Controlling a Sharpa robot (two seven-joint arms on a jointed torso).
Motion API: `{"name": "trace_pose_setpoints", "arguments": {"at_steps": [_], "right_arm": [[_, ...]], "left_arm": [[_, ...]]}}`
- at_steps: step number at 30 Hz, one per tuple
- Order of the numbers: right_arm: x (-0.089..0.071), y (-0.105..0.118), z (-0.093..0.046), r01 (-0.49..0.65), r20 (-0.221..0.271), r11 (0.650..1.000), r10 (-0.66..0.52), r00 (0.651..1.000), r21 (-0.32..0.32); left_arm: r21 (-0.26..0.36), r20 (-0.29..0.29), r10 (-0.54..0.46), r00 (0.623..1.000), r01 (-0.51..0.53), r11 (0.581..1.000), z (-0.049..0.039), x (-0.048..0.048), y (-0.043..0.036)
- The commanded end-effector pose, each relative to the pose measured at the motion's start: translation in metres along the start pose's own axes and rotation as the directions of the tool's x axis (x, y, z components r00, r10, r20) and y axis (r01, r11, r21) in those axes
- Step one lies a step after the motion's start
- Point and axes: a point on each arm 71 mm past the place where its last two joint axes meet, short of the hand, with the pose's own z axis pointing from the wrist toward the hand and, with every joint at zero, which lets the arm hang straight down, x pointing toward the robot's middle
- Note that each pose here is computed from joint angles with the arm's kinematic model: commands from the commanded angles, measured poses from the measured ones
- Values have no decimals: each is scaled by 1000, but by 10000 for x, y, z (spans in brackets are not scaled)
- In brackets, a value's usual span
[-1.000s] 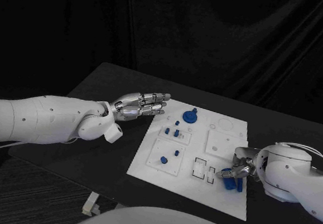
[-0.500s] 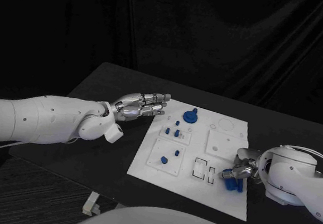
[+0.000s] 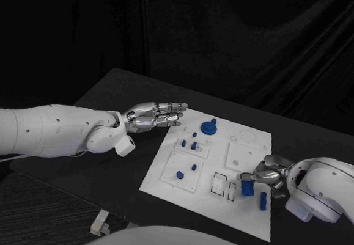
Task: Assemble the parts on the task board
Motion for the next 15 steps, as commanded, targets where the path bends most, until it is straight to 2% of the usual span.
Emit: {"name": "trace_pose_setpoints", "arguments": {"at_steps": [1, 7, 15], "right_arm": [[16, 50, -16, -202, -17, 979, 202, 979, -17], [66, 123, 1, -228, -60, 974, 227, 972, -16], [187, 154, 66, -170, -106, 985, 168, 980, -7]], "left_arm": [[12, -8, -15, 1000, 15, 1000, 9, 16, -3], [12, -11, -17, 1000, 17, 1000, 15, 21, 0], [12, -12, -18, 1000, 18, 1000, 13, 24, 1]]}}
